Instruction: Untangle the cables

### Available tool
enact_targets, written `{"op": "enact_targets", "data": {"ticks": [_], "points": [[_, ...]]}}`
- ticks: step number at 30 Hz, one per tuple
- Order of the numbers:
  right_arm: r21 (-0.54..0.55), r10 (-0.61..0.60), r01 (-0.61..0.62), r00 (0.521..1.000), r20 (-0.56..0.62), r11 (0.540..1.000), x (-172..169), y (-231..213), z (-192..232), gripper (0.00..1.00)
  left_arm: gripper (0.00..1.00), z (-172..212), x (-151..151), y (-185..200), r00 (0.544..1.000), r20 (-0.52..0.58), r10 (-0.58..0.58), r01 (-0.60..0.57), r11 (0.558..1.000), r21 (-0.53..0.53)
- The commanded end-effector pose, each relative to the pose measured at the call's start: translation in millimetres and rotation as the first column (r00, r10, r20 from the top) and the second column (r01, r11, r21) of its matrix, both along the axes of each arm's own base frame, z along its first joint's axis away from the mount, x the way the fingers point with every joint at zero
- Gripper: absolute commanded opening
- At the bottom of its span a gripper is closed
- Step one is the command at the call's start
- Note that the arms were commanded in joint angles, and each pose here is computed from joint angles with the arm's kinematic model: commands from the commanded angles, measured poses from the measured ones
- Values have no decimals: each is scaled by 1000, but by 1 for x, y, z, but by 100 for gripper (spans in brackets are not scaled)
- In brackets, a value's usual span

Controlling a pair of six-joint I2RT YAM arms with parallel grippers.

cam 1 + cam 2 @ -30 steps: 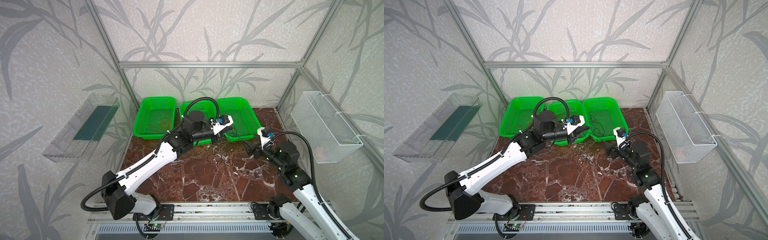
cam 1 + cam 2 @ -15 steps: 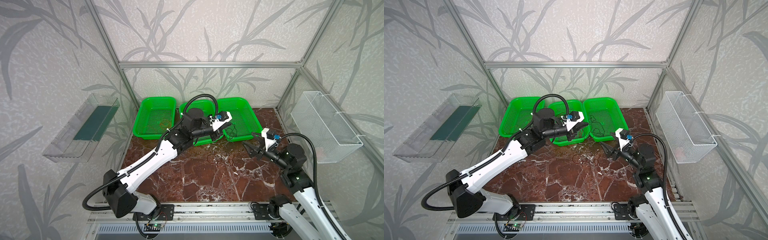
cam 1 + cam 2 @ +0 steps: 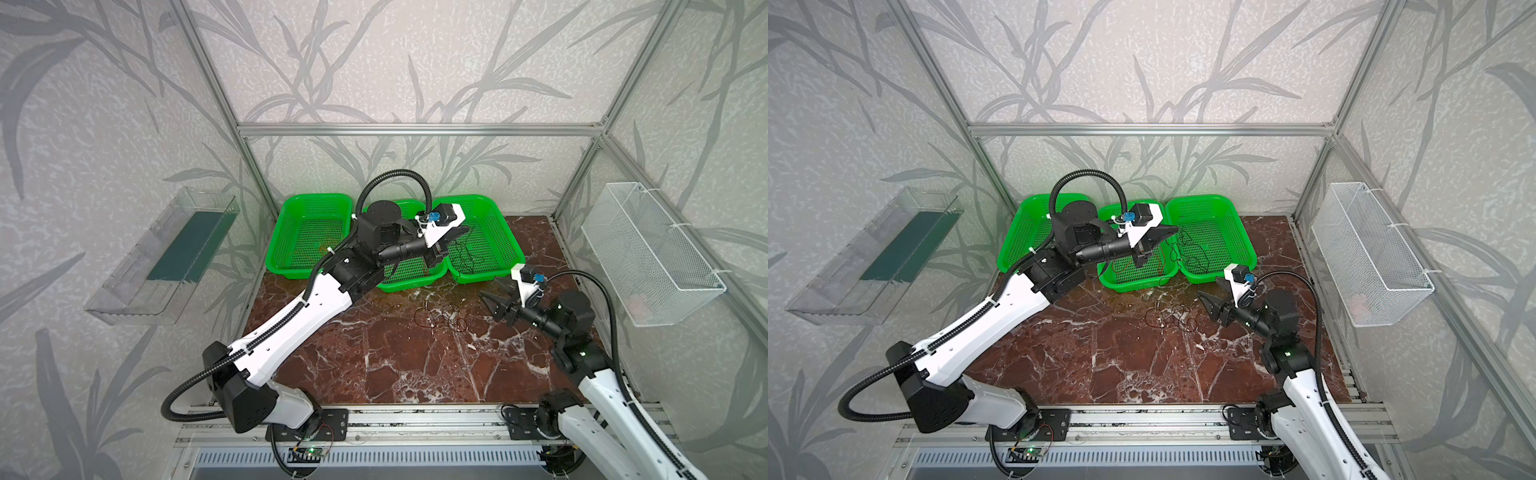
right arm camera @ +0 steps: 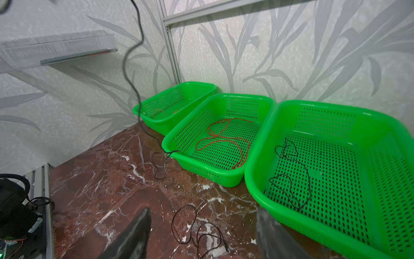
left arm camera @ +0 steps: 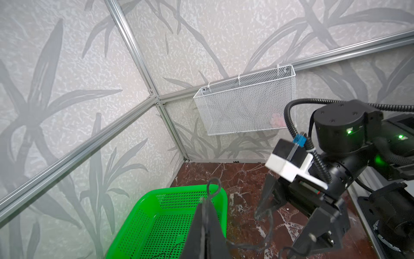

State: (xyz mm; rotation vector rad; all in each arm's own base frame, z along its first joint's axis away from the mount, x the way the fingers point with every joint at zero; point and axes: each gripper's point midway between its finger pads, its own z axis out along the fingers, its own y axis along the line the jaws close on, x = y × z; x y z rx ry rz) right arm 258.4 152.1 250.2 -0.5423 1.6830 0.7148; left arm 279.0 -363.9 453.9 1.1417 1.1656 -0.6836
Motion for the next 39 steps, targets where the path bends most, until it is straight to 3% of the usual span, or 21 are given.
{"op": "enact_targets", "data": {"ticks": [1,10,19,27,30,32,34,39], "points": [[8,-2,2,1000,28,1000,4,0,5,71,0,18,-10,-4,998,31,-46,47,999,-22],[68,156,-157,988,20,985,-11,26,12,70,0,32,-24,-17,995,66,-79,82,996,-40],[70,183,-186,982,48,980,-27,31,18,69,0,37,-28,-20,993,105,-58,62,998,-33],[30,231,-230,973,-7,973,-34,55,1,66,0,40,-33,-26,991,119,-52,57,998,-40],[40,184,-185,983,18,982,-24,52,5,56,0,43,-38,-28,990,123,-62,68,997,-45],[46,127,-128,991,40,991,-14,47,11,38,0,43,-42,-28,990,126,-66,72,996,-45],[56,81,-84,995,51,995,-8,43,18,28,0,43,-45,-28,989,131,-63,70,997,-46],[52,90,-93,994,57,994,-8,44,20,8,0,46,-44,-24,989,143,-40,46,998,-45]]}}
